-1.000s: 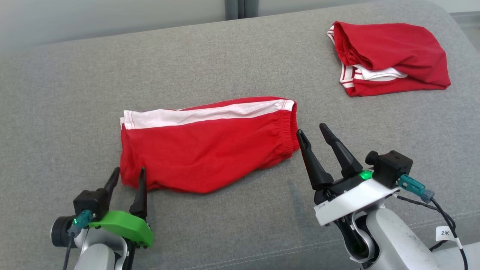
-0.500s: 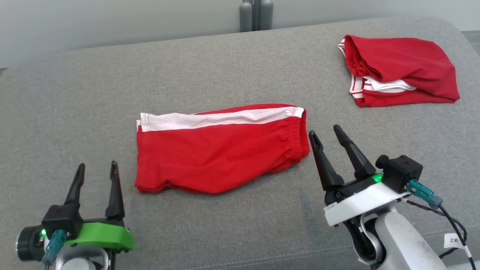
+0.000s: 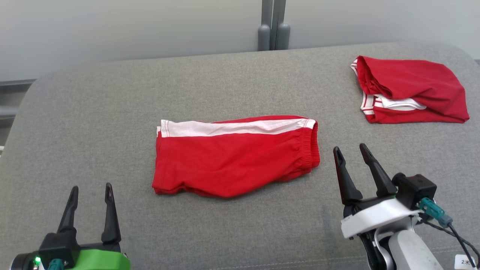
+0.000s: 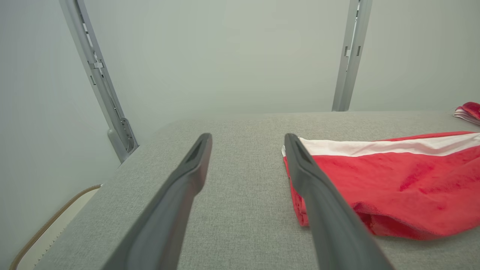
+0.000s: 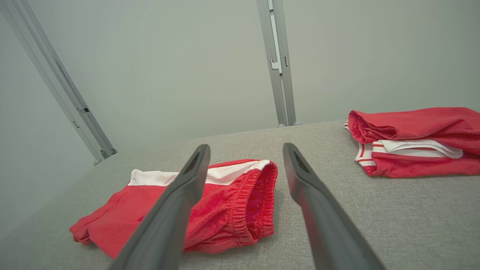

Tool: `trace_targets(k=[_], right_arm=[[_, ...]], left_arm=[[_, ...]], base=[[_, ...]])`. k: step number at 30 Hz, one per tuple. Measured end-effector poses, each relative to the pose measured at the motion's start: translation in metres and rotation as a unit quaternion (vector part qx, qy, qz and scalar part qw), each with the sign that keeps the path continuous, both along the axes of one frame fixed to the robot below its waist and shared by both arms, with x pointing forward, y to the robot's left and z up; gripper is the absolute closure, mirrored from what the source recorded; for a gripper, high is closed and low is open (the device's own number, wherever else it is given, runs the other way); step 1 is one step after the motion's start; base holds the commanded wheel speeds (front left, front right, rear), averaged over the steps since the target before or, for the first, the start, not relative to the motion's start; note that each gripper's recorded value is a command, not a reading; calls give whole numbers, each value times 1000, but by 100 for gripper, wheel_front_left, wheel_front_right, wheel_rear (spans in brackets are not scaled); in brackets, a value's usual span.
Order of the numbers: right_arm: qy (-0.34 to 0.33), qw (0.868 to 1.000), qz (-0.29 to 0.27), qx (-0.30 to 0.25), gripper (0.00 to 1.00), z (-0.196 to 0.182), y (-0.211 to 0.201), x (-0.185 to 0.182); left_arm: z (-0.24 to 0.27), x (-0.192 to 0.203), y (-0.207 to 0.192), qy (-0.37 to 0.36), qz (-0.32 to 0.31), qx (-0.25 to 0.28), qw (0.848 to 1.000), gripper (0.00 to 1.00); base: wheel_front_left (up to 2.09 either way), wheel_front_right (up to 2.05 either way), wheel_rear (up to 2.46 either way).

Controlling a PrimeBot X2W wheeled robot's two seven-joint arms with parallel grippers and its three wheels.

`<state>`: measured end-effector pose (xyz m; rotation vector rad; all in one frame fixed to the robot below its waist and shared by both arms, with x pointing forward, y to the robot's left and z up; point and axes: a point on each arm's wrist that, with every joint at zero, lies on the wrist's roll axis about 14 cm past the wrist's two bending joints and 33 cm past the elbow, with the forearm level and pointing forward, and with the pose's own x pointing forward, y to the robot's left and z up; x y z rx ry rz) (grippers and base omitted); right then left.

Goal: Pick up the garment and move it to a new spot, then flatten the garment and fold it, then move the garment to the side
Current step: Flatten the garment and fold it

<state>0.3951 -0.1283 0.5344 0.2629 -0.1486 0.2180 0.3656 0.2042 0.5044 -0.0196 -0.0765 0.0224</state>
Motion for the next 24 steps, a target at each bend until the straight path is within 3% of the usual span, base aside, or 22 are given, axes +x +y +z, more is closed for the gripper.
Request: trace_targets(k=[7,18,24], right_arm=[[21,1000,-13,-4,0,-13,-6,-14],[39,999,-7,-19,0,-19,-3,-16],[42,999,-7,-21,0,-20,-2,-15]], left_arm=[[-10,-19,-7,14,-8,-15,1000,0],[-13,-25,-8,21,-16,23,999,0],[-12,-26,-9,20,-16,15,1000,0]], base=[[0,0,0],[0,0,0],[0,0,0]])
